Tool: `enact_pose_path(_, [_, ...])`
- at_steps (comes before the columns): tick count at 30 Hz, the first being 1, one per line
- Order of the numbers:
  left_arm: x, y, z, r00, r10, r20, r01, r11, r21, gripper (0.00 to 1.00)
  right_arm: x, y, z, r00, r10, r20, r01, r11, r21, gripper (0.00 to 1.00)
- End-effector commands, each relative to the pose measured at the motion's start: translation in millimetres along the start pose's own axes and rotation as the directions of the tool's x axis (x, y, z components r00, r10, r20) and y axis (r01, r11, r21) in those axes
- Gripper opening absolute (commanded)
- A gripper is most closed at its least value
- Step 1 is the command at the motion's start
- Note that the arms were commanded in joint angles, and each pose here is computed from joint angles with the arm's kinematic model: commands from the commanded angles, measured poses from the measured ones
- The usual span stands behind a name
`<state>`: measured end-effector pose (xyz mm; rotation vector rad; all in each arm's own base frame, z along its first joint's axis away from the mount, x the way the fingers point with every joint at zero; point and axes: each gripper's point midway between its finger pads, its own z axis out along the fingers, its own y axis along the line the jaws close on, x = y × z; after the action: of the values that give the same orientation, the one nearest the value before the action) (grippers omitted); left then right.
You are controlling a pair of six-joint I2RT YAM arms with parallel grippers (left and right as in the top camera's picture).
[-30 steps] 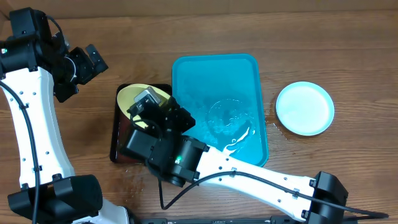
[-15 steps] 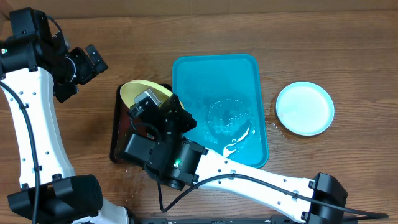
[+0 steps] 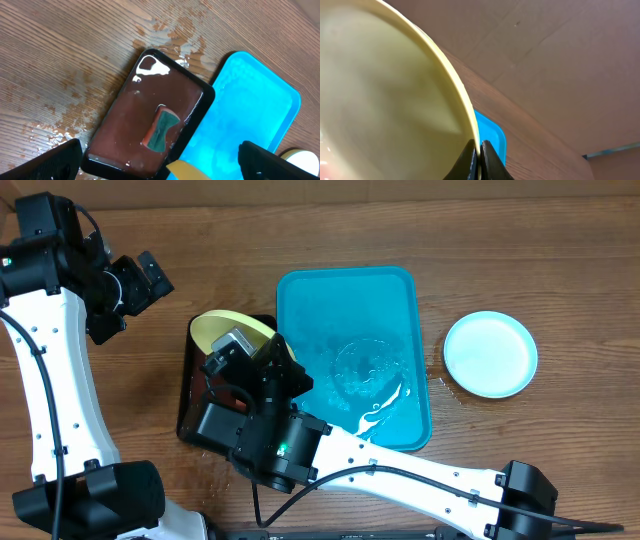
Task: Clean dirty plates on tray and stack at the side
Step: 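Lift the yellow plate with the right gripper and tilt it over the black tray, then carry the yellow plate right and set it on the plate stack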
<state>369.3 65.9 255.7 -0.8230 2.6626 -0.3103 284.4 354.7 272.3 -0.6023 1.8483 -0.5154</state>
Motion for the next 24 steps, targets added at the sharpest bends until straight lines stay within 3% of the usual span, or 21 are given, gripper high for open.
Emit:
enact_pose_path(1, [-3,0,-8,1.0,0.007,0.024,-0.007,1.0,0.001,1.0,-10,-9,-4,0.999,0.043,0.023,-0.043,0.999,0.027,0.04])
enact_pose_path(21, [-3,0,-8,1.0,0.007,0.024,-0.007,1.0,0.001,1.0,-9,-10,-3,0.999,0.045,0.021,-0.046,0.999,0.029,0.04])
enact_pose_path(24, [-3,0,-8,1.0,0.007,0.024,-0.007,1.0,0.001,1.0,-3,-20,18,0.99,0.14,-0.021,-0.14,0.989,0.039,0.04])
